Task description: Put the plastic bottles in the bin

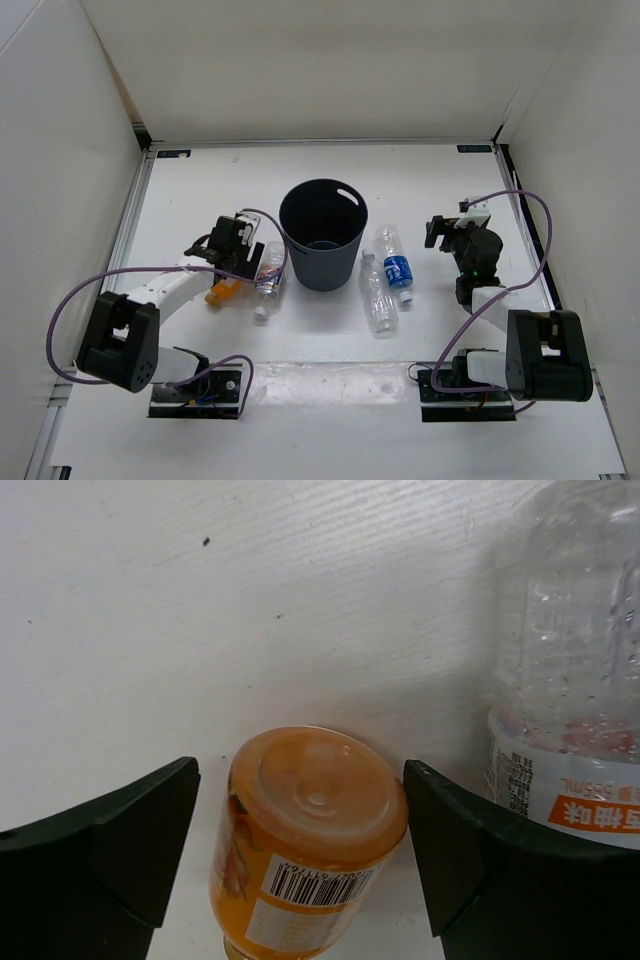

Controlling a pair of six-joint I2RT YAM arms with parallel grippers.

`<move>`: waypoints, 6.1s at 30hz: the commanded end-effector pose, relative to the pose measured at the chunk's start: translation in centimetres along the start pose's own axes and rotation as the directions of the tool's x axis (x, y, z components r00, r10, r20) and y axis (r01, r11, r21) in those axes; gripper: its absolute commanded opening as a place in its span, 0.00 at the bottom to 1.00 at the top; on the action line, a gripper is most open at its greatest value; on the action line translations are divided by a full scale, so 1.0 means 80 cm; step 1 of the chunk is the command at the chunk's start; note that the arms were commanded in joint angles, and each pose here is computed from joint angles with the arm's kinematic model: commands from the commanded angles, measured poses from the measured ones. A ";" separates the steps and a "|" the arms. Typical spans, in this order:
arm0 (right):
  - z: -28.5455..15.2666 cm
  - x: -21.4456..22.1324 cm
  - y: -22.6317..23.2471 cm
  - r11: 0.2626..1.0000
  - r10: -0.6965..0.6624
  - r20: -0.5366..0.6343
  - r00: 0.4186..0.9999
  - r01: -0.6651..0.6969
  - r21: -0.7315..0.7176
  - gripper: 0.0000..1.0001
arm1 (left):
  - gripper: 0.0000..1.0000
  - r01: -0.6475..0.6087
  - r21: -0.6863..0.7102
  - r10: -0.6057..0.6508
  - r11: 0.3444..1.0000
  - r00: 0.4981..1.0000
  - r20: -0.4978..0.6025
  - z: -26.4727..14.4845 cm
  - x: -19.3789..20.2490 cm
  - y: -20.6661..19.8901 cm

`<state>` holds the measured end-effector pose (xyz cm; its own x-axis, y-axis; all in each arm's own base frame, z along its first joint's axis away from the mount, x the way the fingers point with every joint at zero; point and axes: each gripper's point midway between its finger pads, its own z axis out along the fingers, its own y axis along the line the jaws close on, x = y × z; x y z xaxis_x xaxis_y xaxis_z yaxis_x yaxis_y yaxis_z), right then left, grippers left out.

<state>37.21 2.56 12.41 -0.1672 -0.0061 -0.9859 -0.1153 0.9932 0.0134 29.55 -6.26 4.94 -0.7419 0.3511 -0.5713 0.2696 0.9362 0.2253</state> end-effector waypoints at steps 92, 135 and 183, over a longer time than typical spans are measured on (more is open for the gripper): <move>0.006 -0.022 -0.003 1.000 0.002 0.048 0.999 -0.003 0.013 0.90 | 0.27 -0.059 0.312 -0.203 0.948 0.643 0.739 -0.347 -0.374 -0.074; 0.006 -0.022 -0.003 1.000 0.002 0.048 0.999 -0.003 0.011 0.90 | 1.00 0.241 0.288 -0.376 0.927 0.589 0.716 -0.306 -0.263 0.023; 0.006 -0.021 -0.004 1.000 0.002 0.046 0.999 -0.003 0.015 0.90 | 1.00 0.354 0.399 -0.387 0.846 0.922 0.001 0.007 -0.035 -0.119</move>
<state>37.21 2.53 12.41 -0.1672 -0.0059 -0.9859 -0.1130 0.9935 0.0132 28.65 -15.68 3.97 -0.7947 -0.0409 -0.6056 0.2052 0.9209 -0.3315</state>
